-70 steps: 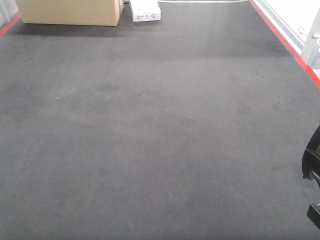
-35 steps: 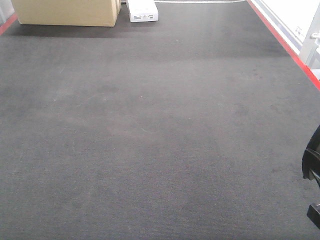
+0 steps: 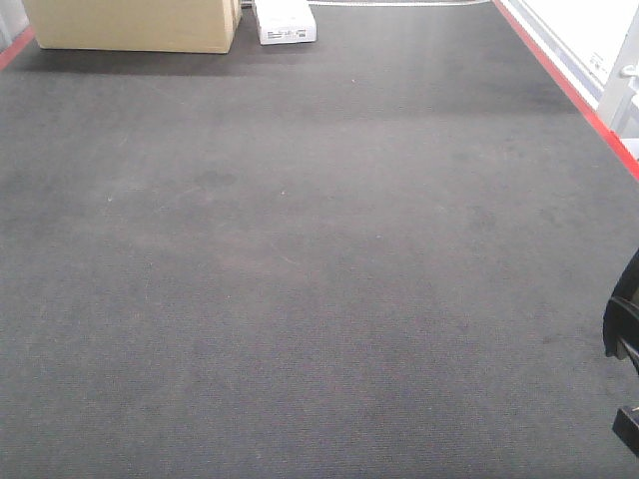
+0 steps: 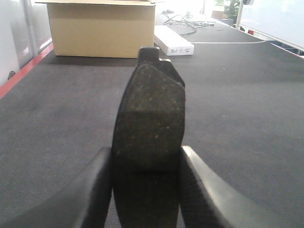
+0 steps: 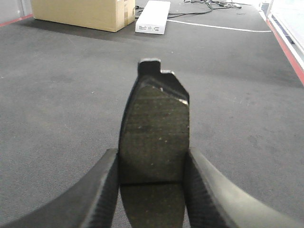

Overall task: Move and align brake pads A on conveyor
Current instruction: 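Stop at the conveyor belt holding both pads above it, then lower the left gripper's brake pad onto the conveyor belt surface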

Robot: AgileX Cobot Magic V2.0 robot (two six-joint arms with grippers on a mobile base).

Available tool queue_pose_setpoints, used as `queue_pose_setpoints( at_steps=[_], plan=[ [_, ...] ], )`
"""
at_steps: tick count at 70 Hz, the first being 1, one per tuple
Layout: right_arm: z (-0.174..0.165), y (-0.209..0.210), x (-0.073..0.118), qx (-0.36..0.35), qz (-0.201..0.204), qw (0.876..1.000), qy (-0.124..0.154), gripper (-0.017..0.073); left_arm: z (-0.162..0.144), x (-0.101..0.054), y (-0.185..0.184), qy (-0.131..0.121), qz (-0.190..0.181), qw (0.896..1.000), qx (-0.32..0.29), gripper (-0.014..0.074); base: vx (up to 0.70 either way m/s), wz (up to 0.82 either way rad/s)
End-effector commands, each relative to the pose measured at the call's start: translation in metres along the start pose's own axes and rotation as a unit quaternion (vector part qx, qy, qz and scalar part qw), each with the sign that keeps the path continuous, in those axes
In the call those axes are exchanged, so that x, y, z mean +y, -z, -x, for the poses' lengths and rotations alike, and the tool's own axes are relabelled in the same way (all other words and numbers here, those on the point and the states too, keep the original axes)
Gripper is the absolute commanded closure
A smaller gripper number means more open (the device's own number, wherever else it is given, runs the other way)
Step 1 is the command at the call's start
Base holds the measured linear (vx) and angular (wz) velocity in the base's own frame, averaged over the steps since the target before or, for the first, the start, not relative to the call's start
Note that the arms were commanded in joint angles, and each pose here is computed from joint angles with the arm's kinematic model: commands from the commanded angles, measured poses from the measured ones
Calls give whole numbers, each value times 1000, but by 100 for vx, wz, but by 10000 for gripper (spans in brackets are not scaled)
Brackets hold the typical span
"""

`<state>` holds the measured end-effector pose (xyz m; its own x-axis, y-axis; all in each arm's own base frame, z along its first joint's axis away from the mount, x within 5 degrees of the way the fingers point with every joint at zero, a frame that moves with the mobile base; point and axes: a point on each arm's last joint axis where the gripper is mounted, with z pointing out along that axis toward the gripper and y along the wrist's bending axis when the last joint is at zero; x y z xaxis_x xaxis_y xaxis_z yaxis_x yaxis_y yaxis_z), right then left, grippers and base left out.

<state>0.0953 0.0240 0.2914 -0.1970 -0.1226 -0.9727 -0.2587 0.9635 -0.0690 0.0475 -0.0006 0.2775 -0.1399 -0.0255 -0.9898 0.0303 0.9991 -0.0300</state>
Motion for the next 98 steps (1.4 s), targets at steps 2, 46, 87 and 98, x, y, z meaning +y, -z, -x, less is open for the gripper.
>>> queue_pose_setpoints(
  at_steps=[2, 46, 87, 98],
  plan=[
    [19, 4, -2, -63, -6, 998, 4, 563, 16, -1, 1, 1, -6, 999, -54, 447, 0, 0],
    [19, 4, -2, -63, -6, 998, 4, 563, 32, -5, -26, -64, -15, 997, -40, 447, 0, 0],
    [19, 4, -2, -63, -6, 998, 4, 563, 61, -57, -185, -117, -182, 962, 168, 433, 0, 0],
    [19, 4, -2, -63, -6, 998, 4, 563, 53, -72, -221, -40, -205, 945, 250, 429, 0, 0]
  ],
)
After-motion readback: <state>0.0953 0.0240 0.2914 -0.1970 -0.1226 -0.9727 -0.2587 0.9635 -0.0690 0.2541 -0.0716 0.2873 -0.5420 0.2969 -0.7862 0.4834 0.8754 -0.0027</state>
